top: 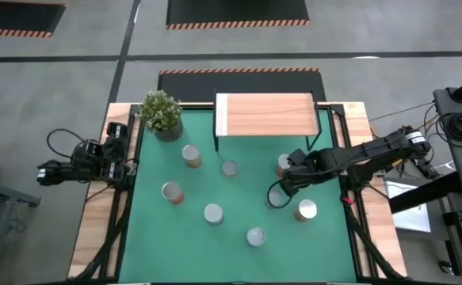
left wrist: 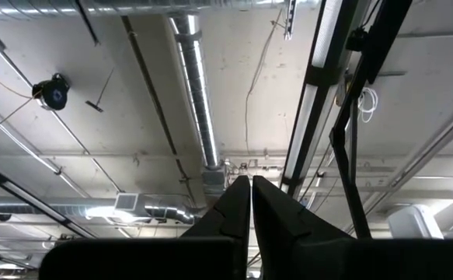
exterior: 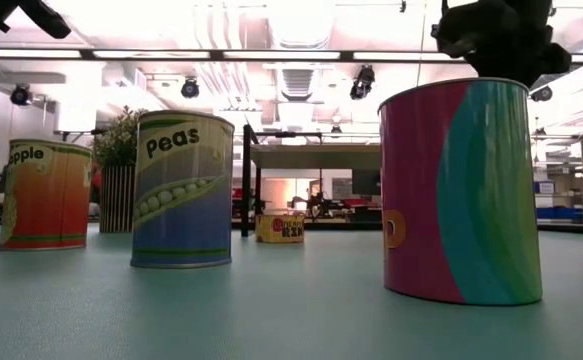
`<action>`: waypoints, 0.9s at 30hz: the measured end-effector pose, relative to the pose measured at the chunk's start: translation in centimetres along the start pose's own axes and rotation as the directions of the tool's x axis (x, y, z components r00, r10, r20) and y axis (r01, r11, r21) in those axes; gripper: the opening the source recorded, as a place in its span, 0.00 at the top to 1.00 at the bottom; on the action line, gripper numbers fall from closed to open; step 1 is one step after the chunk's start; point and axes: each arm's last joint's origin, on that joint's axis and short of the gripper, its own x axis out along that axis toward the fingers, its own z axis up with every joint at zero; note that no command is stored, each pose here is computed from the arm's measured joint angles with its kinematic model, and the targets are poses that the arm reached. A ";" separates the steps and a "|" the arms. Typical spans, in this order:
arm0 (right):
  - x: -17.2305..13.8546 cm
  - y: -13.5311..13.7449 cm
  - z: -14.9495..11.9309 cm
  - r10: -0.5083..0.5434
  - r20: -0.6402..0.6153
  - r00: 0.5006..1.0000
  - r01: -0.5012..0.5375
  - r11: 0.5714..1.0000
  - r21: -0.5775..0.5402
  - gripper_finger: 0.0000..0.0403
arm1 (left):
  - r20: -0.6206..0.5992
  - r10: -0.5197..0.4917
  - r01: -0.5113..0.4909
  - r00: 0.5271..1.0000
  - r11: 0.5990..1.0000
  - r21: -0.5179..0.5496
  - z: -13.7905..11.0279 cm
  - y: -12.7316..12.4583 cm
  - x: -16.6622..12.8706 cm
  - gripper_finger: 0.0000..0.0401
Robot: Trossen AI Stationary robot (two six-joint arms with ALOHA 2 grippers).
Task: Pick and place cans onto a shelf
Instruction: Put the canned corn on the shelf
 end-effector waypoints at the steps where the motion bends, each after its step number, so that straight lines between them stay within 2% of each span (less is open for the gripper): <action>1: 0.0 0.0 0.1 -0.003 0.006 1.000 0.002 1.000 0.011 0.83 | 0.000 0.000 0.000 1.000 1.000 0.000 0.0 0.0 0.0 1.00; 11: 1.3 -0.3 1.8 -0.084 0.066 0.994 0.078 0.994 0.081 0.39 | 0.000 0.000 0.000 1.000 1.000 0.000 0.0 0.0 0.0 1.00; 16: 3.3 0.0 2.5 -0.182 0.075 0.981 0.175 0.981 0.083 0.21 | 0.000 0.000 0.000 1.000 1.000 0.000 0.0 0.0 0.0 1.00; 21: 4.5 0.4 2.9 -0.239 0.120 0.964 0.233 0.971 0.060 0.12 | 0.000 0.000 0.000 1.000 1.000 0.000 0.0 0.0 0.0 1.00; 27: 4.7 0.6 3.0 -0.183 0.171 0.968 0.175 0.983 0.062 0.11 | 0.000 0.001 -0.001 1.000 1.000 0.001 0.0 0.0 0.0 1.00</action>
